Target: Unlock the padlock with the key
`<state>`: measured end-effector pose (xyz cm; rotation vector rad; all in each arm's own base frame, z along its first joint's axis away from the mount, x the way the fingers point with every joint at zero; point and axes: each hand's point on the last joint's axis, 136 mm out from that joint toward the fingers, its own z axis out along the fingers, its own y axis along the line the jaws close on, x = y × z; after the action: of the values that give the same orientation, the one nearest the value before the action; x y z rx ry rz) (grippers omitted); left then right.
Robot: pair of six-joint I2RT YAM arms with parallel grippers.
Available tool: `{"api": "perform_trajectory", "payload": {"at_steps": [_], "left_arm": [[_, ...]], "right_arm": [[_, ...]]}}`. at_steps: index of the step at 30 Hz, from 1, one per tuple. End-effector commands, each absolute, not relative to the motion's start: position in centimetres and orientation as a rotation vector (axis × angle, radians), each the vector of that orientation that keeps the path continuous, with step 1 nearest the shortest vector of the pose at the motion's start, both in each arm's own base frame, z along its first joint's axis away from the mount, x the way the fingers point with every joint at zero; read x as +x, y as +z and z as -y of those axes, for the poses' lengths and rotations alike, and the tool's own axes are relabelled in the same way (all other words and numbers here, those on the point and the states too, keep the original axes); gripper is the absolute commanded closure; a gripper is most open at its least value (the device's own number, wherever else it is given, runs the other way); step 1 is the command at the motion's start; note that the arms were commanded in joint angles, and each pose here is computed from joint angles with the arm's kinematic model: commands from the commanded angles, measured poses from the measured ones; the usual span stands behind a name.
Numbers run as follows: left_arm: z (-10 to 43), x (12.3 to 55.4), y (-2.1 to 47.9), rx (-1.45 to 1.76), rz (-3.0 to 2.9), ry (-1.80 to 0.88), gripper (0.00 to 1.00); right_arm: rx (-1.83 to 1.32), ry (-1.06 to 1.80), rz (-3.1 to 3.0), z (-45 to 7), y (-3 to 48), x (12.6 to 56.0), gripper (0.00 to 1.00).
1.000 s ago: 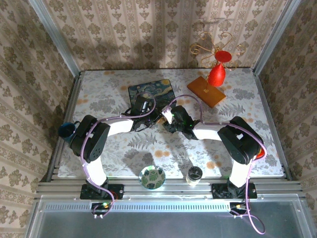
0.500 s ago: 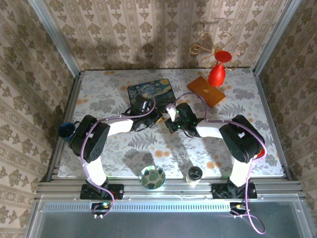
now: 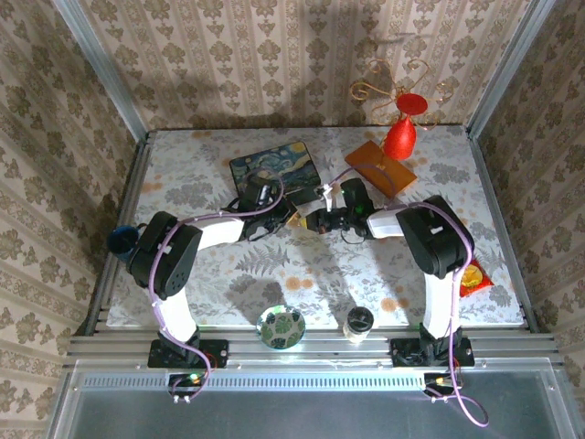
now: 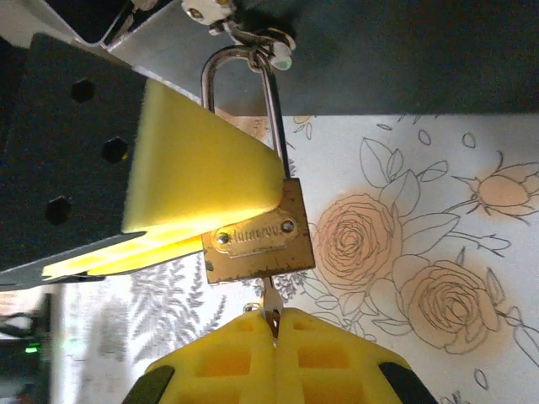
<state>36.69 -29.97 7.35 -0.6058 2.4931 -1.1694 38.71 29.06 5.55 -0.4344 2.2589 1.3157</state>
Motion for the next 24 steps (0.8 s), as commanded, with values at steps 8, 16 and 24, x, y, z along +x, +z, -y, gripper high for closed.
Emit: {"api": "perform_trajectory", "payload": {"at_steps": [8,16,24], "left_arm": [[33.1,34.0,9.8,-0.508,-2.525,-1.436,1.0],[33.0,33.6,8.9,-0.533,-2.536,-1.457,0.72],[33.0,33.6,8.6,-0.528,-2.533,-1.455,0.71]], "right_arm": [[-0.106,1.727,-2.169,-28.4,7.6,41.4,1.0],[-0.028,1.761,-2.22,-28.4,7.0,41.5,1.0],[0.018,1.782,-2.211,-28.4,6.9,41.7,1.0]]}}
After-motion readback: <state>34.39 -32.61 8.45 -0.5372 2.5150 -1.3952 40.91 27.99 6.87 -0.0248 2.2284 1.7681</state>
